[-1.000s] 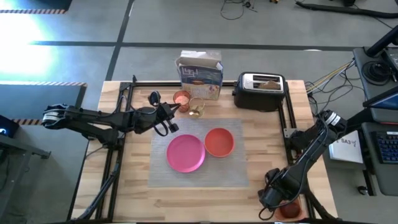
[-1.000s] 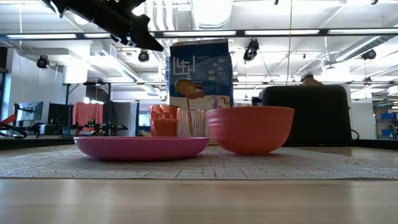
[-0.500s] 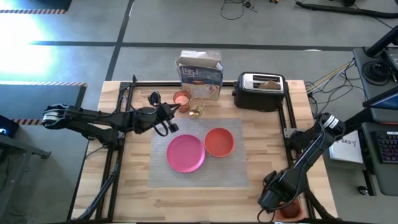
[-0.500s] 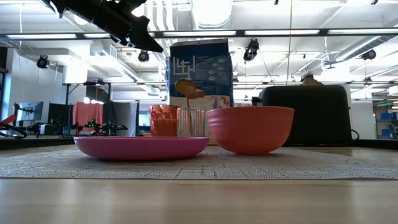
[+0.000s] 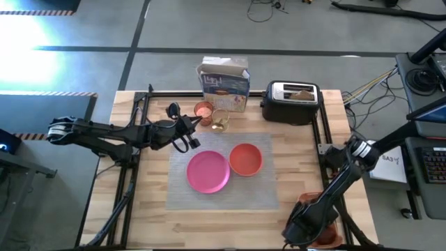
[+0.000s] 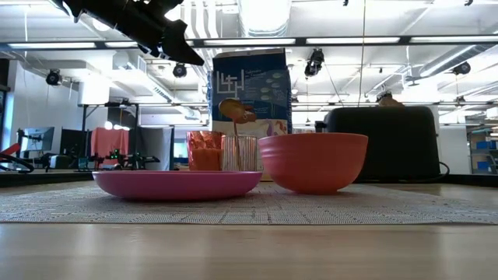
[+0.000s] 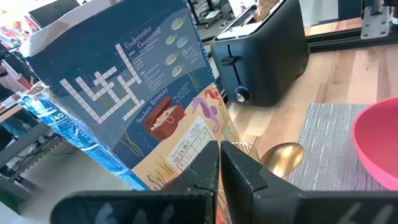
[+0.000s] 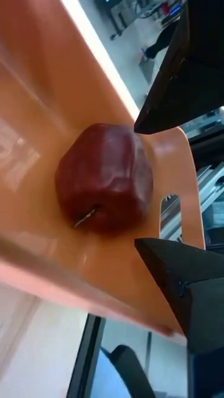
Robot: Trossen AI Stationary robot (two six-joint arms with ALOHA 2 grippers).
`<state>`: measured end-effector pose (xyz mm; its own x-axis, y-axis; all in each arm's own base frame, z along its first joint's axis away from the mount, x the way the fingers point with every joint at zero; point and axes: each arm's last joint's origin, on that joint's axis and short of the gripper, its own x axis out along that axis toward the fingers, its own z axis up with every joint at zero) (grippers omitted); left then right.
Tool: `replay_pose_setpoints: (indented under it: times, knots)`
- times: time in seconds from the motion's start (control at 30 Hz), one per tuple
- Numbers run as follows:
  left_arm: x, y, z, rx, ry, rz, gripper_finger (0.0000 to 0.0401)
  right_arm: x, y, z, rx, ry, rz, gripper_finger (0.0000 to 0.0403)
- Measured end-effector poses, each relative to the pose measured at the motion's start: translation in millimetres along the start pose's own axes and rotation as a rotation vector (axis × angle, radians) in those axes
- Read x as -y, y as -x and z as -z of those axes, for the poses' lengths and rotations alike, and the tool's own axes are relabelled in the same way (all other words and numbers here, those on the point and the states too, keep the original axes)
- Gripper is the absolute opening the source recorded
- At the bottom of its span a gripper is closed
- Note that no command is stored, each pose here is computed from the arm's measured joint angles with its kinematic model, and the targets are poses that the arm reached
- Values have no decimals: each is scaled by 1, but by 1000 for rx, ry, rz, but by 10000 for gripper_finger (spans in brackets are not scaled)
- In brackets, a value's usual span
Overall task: Arrange a breakfast setting
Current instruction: Put the red apple to the top left of the pink plate on the table mat
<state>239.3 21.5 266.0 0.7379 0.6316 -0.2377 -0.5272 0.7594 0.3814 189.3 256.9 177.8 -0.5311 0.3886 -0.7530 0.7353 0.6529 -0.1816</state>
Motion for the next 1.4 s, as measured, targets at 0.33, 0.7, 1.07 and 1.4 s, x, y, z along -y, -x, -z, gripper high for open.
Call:
replay_pose_setpoints:
  times: [0.33,0.7,1.07,1.4]
  knots:
    - [0,0,0,0,0,0,0,1,-11,0,-16,36,39,279]
    - [0,0,0,0,0,0,0,8,-21,-10,-9,143,54,279]
    - [0,0,0,0,0,0,0,-3,-20,-7,-35,189,-54,267]
    - [0,0,0,-1,0,0,0,-3,-20,-7,-23,204,-52,169]
